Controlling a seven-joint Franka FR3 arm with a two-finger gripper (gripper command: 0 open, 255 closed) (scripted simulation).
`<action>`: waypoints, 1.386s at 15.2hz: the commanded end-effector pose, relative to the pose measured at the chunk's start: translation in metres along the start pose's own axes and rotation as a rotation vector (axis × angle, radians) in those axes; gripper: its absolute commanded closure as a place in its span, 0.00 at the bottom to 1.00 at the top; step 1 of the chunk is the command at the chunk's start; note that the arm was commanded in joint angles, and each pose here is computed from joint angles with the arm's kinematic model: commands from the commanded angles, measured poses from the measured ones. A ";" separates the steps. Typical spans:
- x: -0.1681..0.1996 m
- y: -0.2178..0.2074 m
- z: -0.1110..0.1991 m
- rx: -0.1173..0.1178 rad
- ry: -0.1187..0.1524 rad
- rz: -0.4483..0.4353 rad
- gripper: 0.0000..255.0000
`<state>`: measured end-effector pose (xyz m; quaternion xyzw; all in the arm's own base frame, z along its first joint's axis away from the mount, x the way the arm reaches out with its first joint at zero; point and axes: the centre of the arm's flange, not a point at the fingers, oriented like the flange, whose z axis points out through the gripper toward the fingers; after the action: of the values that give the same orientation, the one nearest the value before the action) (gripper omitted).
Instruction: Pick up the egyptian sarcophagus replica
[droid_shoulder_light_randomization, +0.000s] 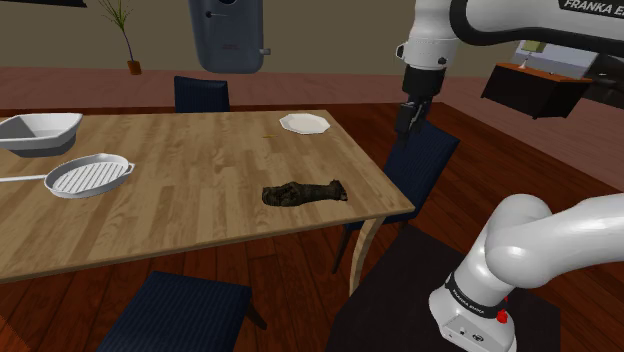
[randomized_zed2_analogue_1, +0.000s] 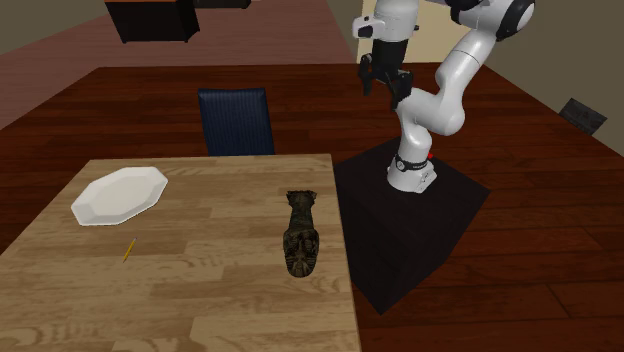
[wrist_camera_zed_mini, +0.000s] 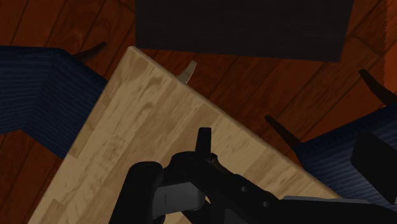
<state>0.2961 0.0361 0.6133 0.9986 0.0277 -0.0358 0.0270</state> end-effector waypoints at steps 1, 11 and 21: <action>0.000 0.000 0.000 0.000 0.000 0.000 0.00; 0.058 0.044 0.103 0.012 0.101 -0.329 0.00; 0.136 0.064 0.199 0.025 0.203 -0.659 0.00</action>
<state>0.4144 -0.0300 0.4188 0.9415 0.3331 0.0505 -0.0010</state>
